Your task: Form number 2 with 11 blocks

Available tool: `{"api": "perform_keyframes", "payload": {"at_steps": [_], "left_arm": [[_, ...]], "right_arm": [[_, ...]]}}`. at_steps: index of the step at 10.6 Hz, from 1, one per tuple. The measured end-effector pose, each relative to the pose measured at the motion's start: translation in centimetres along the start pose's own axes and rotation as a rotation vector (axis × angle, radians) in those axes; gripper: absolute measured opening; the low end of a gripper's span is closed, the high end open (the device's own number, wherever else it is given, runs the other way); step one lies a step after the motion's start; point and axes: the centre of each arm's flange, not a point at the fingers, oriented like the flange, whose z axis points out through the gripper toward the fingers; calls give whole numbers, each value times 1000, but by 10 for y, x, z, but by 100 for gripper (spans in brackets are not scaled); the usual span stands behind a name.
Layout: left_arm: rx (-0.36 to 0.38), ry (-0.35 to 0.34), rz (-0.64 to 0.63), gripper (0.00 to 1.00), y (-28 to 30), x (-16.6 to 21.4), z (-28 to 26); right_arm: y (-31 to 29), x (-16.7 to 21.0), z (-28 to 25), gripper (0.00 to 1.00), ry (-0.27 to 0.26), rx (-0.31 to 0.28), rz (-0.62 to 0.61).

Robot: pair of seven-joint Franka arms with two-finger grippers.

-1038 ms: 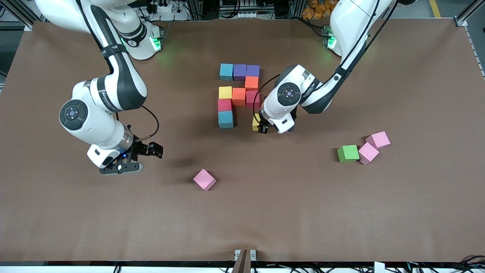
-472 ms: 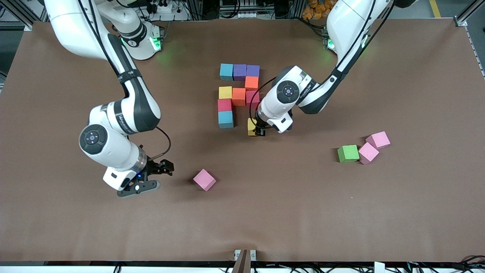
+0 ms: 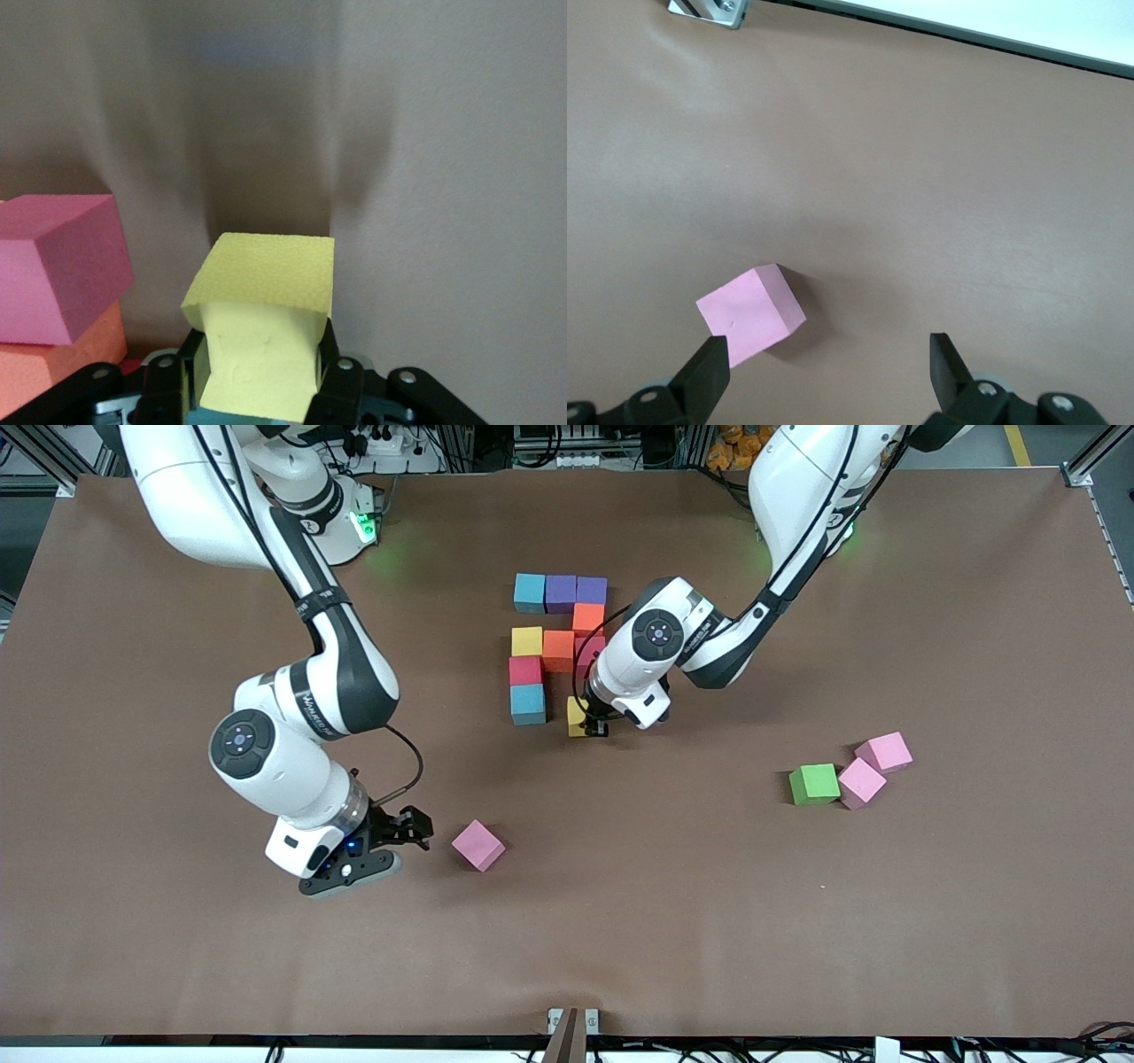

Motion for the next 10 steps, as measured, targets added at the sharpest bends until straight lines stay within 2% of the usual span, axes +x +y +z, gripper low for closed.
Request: {"api": "perform_keyframes", "payload": {"at_steps": [6, 10], "left_arm": [[-27, -25, 5, 49, -1, -6, -1], [-25, -33, 15, 49, -9, -12, 10]], "right_arm": [[-11, -1, 20, 100, -12, 11, -185], [-15, -4, 29, 100, -24, 17, -216]]}}
